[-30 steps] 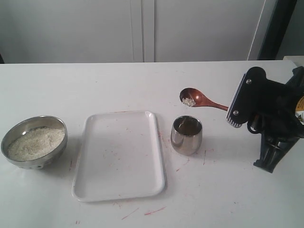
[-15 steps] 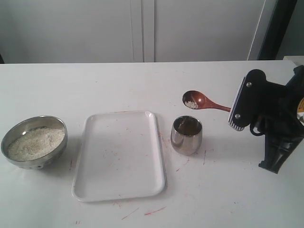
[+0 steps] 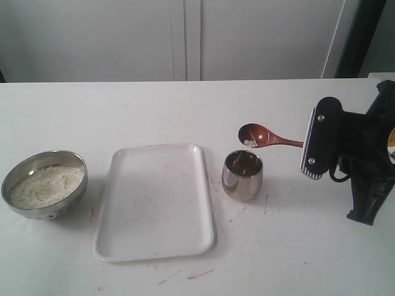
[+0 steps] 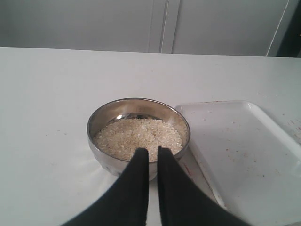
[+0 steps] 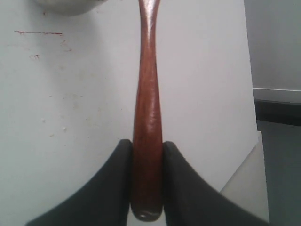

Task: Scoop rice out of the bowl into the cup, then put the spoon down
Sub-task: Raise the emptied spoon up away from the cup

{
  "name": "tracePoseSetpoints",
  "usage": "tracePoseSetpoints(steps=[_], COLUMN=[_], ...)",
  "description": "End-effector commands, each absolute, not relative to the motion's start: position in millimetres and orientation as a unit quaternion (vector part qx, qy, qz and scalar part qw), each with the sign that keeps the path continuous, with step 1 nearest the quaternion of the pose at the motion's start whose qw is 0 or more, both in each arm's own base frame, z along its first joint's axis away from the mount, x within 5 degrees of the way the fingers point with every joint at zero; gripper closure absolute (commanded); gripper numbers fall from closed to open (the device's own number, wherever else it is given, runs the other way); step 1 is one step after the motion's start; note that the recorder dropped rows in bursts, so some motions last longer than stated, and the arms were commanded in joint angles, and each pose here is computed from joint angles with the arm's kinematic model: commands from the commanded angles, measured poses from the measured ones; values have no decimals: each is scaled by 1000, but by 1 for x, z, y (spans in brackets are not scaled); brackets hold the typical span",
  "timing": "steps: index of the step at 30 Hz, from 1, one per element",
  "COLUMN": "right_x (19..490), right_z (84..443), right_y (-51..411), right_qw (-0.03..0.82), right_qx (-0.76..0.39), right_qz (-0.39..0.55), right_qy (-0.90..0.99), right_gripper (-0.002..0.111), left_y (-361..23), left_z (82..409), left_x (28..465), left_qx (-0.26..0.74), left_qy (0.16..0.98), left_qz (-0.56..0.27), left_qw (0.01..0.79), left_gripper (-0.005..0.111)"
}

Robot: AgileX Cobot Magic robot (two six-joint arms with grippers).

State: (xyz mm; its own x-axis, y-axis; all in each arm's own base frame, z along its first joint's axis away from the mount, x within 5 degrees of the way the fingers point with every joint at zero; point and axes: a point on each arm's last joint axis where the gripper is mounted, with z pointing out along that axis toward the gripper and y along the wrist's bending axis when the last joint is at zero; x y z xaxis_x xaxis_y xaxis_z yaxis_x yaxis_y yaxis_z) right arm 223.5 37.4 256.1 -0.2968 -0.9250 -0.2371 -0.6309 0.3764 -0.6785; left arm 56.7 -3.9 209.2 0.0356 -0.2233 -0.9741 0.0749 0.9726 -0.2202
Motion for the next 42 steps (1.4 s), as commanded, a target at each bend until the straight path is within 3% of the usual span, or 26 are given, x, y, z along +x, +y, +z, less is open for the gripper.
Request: tracePoseSetpoints(steps=[1, 35, 39, 42], right_x=[224, 228, 229, 230], right_z=[257, 262, 262, 264], right_y=[37, 35, 36, 39], right_qw=[310, 306, 327, 378], right_qx=[-519, -560, -525, -439], right_qz=[-250, -300, -283, -233], right_qy=[756, 709, 733, 781], right_gripper=[108, 108, 108, 108], left_y=[-4, -4, -4, -4], left_z=[211, 211, 211, 211], left_x=[56, 56, 56, 56], left_qx=[-57, -57, -57, -57], left_qy=[682, 682, 682, 682], left_qz=[-109, -109, -109, -109], left_qw=[721, 721, 721, 721], left_gripper=[92, 92, 92, 92])
